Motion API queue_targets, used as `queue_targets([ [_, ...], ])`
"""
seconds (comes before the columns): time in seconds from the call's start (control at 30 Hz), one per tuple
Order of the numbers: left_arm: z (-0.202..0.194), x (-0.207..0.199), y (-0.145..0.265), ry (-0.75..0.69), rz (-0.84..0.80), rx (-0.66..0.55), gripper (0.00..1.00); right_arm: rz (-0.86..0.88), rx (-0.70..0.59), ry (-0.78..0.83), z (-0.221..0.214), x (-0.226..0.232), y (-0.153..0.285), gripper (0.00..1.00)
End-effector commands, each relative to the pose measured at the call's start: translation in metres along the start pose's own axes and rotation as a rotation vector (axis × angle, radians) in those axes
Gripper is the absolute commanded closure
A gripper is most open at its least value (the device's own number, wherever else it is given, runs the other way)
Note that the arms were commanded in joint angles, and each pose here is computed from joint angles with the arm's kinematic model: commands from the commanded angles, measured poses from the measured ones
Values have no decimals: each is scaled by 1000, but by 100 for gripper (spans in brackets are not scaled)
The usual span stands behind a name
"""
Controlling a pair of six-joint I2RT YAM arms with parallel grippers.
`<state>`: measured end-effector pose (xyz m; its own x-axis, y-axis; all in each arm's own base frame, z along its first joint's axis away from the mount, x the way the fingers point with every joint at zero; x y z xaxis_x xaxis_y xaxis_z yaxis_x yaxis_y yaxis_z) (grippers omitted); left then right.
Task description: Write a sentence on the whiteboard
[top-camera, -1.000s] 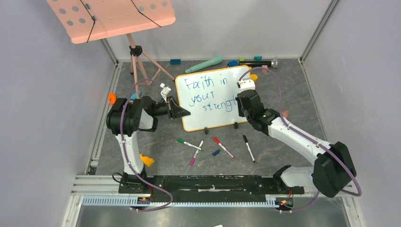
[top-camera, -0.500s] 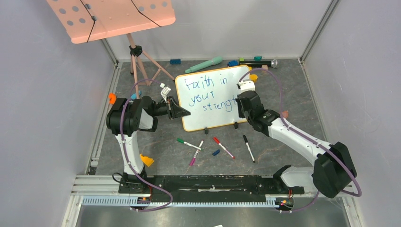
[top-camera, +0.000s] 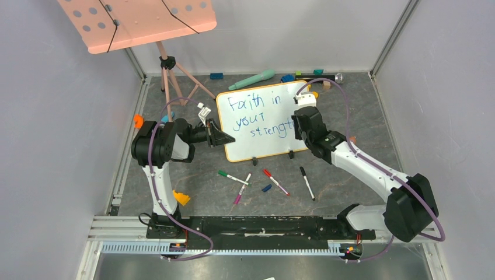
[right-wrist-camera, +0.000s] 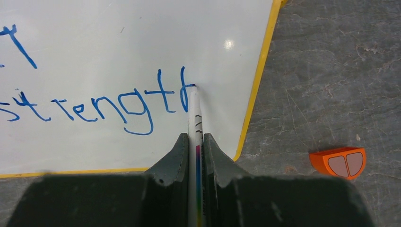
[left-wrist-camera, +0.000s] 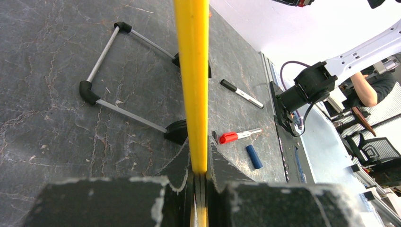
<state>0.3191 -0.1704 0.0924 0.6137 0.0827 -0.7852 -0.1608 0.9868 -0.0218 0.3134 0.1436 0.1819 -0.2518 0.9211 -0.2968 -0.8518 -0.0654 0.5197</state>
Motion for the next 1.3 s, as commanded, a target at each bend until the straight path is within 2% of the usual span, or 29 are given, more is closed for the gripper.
queue_targets([
  [0.0,4,-10,-2,-210,-62,39,98,-66,-30,-24,13,-17,3,100],
  [0.23,4,-10,-2,-209,-61,37,98,-13,-14,-25,4,-8,1,100],
  [0.5,5,-10,-2,-209,-61,37,98,22,29,-48,-31,1,1,100],
  [0.87,5,-10,-2,-208,-61,37,98,47,-55,-83,-7,-7,26,100],
  [1.27,4,-10,-2,-209,-61,37,98,-5,-1,-52,-15,-10,16,100],
])
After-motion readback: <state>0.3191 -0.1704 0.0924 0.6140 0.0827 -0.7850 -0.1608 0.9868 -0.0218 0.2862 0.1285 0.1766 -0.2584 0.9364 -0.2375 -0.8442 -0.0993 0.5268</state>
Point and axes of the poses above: each gripper's point midway between its finger pads, its own y axis back along the fingers, its own x axis along the line the jaws close on, z = x × y, the point moved 4 cm from there along y, back along the fingers, and after that the axes turned 14 degrees about y, right-handed, at the moved point
